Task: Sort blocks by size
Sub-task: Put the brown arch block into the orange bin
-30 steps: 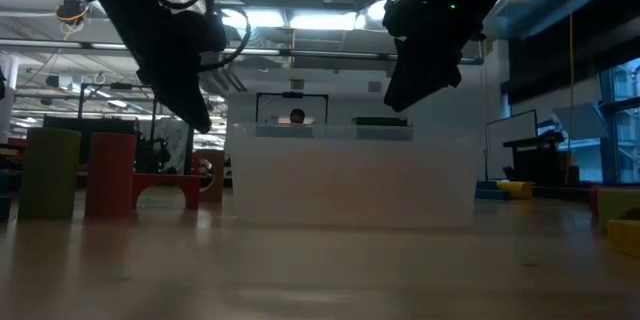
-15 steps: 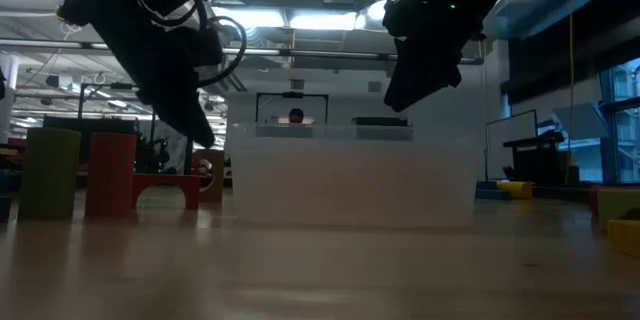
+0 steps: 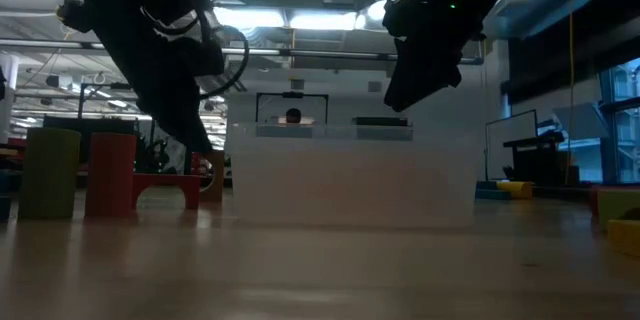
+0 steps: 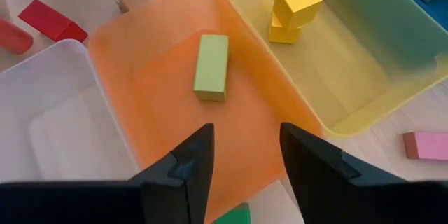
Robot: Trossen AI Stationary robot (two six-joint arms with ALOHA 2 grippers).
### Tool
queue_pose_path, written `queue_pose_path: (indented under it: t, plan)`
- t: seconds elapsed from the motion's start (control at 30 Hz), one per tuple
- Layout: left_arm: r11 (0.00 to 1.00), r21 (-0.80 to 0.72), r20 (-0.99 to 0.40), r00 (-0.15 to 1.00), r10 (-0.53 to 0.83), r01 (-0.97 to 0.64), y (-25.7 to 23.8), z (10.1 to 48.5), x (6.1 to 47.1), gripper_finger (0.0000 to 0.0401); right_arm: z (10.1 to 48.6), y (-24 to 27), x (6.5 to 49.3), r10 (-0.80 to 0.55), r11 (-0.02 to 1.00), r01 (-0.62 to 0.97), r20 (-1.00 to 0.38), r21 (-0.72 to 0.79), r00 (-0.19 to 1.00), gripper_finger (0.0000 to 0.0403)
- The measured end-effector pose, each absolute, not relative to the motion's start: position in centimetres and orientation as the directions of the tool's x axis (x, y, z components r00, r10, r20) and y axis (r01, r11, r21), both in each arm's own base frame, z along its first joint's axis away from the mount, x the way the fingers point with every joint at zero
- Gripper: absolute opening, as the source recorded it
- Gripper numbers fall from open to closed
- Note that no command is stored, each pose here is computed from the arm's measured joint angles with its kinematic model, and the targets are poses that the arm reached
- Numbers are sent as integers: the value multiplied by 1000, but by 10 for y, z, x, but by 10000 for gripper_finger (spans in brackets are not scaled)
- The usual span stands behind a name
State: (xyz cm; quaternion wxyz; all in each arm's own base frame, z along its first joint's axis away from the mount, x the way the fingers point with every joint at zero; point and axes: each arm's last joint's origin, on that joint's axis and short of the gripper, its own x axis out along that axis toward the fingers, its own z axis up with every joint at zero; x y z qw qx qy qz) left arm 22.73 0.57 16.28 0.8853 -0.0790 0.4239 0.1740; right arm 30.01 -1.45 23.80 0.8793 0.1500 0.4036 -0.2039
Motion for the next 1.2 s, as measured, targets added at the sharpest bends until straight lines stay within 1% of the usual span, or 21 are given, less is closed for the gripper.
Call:
queue_pose_path:
  t: [0.17, 0.3, 0.4, 0.53, 0.63, 0.8, 0.87, 1.03, 1.13, 1.2]
  plan:
    - [935, 15, -754, 610, 242, -353, 6, 159, 236, 208, 238, -14, 300, -237, 872, 480, -771, 99, 591, 166]
    - [933, 19, -763, 598, 245, -358, 6, 155, 237, 201, 238, -14, 300, -237, 872, 480, -771, 99, 591, 166]
    - [932, 26, -781, 575, 245, -362, 6, 152, 236, 175, 238, -14, 300, -237, 872, 480, -772, 98, 590, 166]
    - [932, 25, -777, 580, 245, -360, 6, 152, 236, 121, 238, -14, 300, -237, 872, 479, -772, 97, 589, 166]
    - [935, 24, -765, 596, 245, -354, 6, 155, 237, 118, 237, -14, 299, -236, 891, 448, -777, 66, 583, 166]
    - [948, 38, -741, 628, 240, -317, 6, 182, 242, 118, 245, -21, 294, -238, 928, 371, -802, -22, 548, 166]
    - [952, 48, -730, 640, 240, -302, 6, 198, 244, 118, 249, -29, 290, -263, 922, 383, -824, -61, 501, 166]
    - [949, 19, -627, 736, 255, -314, 11, 237, 254, 118, 254, -61, 283, -359, 860, 499, -826, -111, 434, 166]
    - [945, -14, -540, 797, 269, -328, 15, 247, 262, 118, 253, -85, 277, -394, 814, 570, -828, -113, 398, 166]
    - [943, -28, -500, 822, 273, -330, 18, 248, 267, 118, 254, -100, 271, -416, 797, 590, -828, -133, 376, 166]
